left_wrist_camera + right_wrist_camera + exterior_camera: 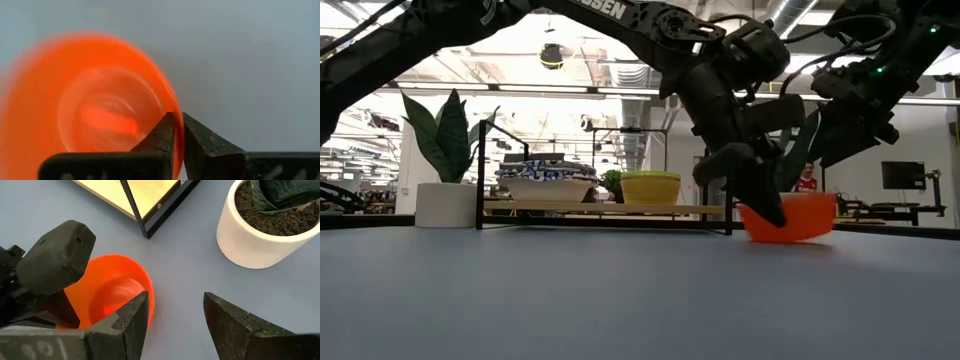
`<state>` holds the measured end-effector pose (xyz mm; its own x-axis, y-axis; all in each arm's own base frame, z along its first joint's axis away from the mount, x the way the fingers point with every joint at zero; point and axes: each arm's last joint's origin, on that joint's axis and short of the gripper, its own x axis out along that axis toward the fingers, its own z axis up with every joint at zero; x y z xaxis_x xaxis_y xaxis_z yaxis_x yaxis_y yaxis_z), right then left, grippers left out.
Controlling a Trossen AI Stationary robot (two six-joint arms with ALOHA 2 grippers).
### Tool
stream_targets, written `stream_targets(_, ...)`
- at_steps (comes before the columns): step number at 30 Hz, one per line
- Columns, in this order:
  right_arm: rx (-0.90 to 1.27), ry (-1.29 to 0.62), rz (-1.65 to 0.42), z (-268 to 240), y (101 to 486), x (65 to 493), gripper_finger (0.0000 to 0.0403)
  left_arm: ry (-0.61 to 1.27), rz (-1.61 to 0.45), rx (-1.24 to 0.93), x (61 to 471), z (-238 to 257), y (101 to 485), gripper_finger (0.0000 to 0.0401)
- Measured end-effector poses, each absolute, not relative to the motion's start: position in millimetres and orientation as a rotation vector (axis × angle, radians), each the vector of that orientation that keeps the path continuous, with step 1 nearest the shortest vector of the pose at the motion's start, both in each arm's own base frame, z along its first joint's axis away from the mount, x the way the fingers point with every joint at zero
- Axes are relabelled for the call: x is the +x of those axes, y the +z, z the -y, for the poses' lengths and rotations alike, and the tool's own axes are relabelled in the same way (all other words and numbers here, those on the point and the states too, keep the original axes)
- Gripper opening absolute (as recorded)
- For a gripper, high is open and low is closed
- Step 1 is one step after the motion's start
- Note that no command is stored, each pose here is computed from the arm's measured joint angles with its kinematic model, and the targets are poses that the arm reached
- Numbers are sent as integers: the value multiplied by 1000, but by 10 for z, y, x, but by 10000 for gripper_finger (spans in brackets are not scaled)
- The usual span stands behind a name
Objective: Place and stack bowls onto a shelf
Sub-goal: Stack the orange bowl on top of the green bowl
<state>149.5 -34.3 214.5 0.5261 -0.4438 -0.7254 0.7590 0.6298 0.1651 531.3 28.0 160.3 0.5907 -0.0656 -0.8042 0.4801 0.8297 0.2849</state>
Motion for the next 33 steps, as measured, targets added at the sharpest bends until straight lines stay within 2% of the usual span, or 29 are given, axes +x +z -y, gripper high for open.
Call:
stream_targets(7, 502, -757, -698, 344, 2144, 1494, 215, -317, -935, 514, 5292, -217, 1631, 1)
stream_targets(19, 496, -759, -697, 346, 2145, 1495, 215, -283, -1089, 386, 5167, -74, 1916, 0)
stream_targets(25, 496, -758, -694, 346, 2145, 1497, 215, -289, -1041, 345, 5145, -63, 2166, 0)
stream_targets(33, 502, -760, -692, 345, 2145, 1497, 215, -273, -1111, 345, 4999, -95, 2471, 0)
